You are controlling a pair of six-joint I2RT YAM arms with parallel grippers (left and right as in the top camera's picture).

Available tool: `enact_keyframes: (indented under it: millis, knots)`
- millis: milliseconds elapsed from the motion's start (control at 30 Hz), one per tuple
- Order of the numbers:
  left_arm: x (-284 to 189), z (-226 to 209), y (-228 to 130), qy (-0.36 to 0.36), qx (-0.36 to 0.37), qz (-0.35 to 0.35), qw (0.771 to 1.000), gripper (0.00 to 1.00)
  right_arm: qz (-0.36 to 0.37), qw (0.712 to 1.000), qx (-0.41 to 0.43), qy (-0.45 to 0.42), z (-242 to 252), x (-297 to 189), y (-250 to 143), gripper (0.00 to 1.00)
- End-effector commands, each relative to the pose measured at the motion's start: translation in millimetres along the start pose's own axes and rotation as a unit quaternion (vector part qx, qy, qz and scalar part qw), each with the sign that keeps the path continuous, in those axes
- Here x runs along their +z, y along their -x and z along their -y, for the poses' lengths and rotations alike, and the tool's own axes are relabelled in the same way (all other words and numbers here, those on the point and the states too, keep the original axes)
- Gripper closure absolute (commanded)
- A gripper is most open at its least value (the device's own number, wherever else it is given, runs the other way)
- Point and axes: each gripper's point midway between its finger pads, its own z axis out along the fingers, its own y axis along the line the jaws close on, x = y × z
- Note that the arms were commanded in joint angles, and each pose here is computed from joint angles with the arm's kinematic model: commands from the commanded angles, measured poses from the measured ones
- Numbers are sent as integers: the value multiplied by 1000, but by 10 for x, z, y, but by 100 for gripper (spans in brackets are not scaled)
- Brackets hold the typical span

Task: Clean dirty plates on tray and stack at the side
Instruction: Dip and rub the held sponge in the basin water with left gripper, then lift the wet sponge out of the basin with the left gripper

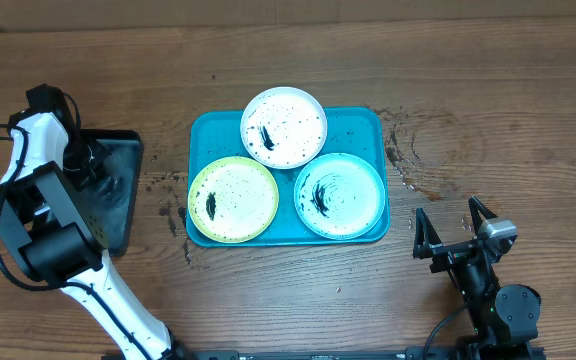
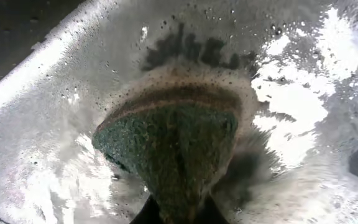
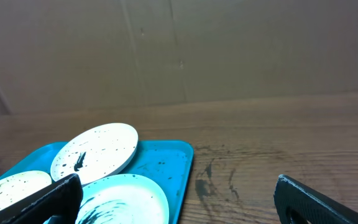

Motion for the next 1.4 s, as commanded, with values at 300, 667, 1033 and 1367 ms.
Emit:
enact_keyframes:
  millis: [300, 667, 1033, 1367]
  knots:
    - [-543, 37, 56, -6, 11, -34, 999, 96, 3, 1000, -4, -6, 28, 1, -14, 0]
    - [-1237, 193, 6, -76, 69, -57, 993, 96, 3, 1000, -4, -6, 28, 1, -14, 0]
    - [-776, 277, -267, -122, 46, -141, 981, 96, 3, 1000, -4, -6, 28, 1, -14, 0]
    - [-1511, 388, -30, -278, -21, -159, 947, 96, 3, 1000, -4, -6, 28, 1, -14, 0]
